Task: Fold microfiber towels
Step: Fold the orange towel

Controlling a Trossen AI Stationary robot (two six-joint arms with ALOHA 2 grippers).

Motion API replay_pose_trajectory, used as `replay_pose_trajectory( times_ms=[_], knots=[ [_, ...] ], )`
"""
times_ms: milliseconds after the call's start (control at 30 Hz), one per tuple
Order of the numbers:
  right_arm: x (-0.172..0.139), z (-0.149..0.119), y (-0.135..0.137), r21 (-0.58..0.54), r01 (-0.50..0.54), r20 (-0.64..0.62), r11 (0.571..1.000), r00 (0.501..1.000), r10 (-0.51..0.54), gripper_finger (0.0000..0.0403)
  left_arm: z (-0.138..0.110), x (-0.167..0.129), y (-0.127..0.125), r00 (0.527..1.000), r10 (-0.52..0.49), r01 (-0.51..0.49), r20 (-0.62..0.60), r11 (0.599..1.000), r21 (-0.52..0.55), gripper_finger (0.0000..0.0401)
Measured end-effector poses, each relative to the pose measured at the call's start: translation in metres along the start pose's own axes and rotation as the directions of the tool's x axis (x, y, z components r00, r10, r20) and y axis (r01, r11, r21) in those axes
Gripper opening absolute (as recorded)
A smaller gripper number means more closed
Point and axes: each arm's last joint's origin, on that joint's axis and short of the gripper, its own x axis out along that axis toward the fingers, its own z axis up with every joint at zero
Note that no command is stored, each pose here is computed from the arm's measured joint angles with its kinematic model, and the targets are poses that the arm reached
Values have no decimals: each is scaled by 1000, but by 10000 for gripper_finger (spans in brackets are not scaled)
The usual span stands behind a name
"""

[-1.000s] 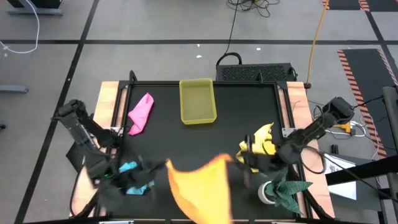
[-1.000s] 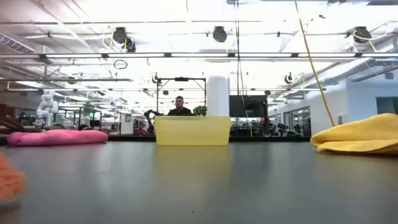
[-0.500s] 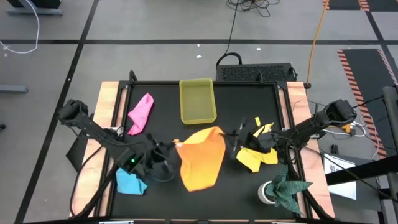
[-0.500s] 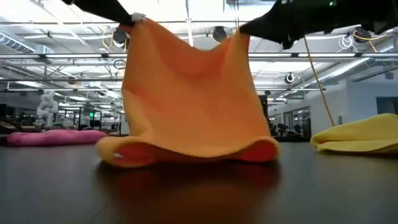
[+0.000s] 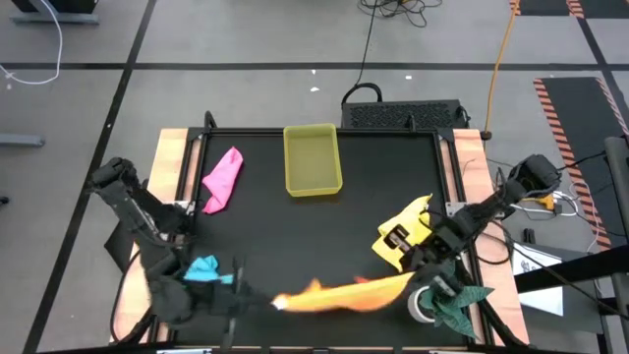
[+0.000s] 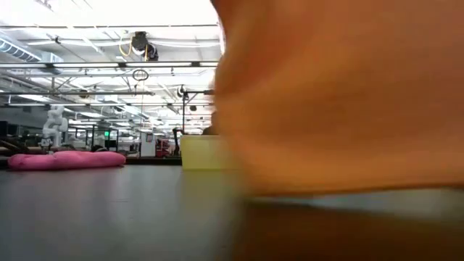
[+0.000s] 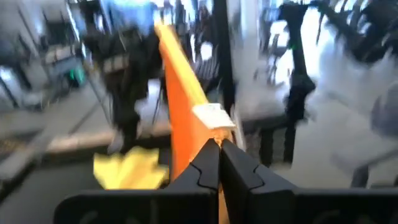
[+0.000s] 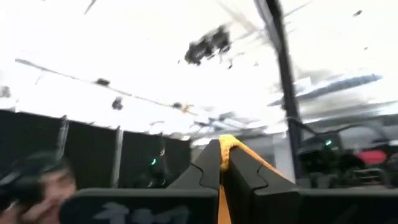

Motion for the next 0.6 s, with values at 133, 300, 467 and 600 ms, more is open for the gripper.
replay_pose_trajectory(
  times_ms=[133,300,467,600],
  knots=[
    [14,-2,0,-172,222,-61,960,970,-236,0,2,-1,7,971,237,-235,-24,968,84,4],
    [5,-19,-23,-519,465,-191,718,755,-627,0,-21,11,34,855,503,-473,-131,857,204,4],
    [-20,-38,-56,-755,490,-234,436,420,-877,0,-58,23,69,771,561,-526,-302,828,196,3],
    [-45,-48,-79,-724,535,-309,434,311,-899,0,-94,28,89,682,615,-558,-394,787,263,5]
  ],
)
